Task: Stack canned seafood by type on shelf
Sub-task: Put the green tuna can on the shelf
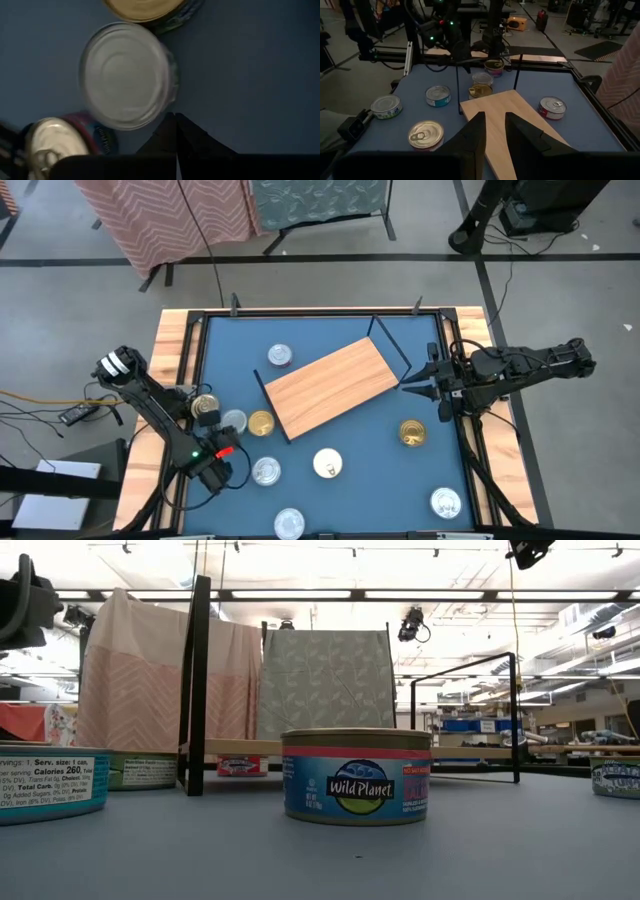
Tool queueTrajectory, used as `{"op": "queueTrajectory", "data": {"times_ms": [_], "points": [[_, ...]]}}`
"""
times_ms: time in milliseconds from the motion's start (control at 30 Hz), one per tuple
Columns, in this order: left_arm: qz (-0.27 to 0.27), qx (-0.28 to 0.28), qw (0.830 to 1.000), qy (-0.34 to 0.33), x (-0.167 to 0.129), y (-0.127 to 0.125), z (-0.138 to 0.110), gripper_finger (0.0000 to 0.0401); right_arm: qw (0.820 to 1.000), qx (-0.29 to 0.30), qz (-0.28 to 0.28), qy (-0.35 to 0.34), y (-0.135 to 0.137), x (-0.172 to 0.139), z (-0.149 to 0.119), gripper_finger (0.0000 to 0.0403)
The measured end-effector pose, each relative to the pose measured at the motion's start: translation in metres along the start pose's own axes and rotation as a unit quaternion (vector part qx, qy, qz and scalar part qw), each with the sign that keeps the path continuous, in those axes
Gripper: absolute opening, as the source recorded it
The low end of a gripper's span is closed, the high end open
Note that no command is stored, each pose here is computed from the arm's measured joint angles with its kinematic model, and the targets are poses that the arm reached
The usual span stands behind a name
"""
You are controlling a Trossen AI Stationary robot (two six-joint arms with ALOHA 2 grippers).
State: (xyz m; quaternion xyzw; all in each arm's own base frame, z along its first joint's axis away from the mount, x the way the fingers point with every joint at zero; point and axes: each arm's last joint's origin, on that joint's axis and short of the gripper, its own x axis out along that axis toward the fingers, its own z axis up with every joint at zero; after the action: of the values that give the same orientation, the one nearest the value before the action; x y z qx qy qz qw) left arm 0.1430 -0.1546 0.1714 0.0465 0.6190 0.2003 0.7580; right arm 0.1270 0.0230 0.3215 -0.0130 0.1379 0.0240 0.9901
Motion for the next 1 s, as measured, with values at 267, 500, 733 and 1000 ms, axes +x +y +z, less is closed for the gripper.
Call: {"op": "queueTrajectory", "data": {"times_ms": [267,500,733,1000], "points": [[0.036,0.005,0.999,-0.033,0.002,0.005,0.0,0.0,1.0,0.002,0.0,0.001,0.0,0.001,0.0,0.0087],[0.017,-0.015,0.999,-0.043,0.011,0.002,-0.003,0.0,1.0,0.0,0.0,0.011,0.001,0.006,-0.001,0.0087],[-0.012,-0.033,0.999,-0.019,0.012,-0.002,-0.004,0.0,1.0,0.005,0.003,0.016,0.002,0.009,-0.002,0.0087],[-0.04,-0.052,0.998,-0.002,0.009,-0.009,-0.014,0.0,1.0,0.005,0.004,0.017,0.002,0.01,-0.002,0.0087]]}}
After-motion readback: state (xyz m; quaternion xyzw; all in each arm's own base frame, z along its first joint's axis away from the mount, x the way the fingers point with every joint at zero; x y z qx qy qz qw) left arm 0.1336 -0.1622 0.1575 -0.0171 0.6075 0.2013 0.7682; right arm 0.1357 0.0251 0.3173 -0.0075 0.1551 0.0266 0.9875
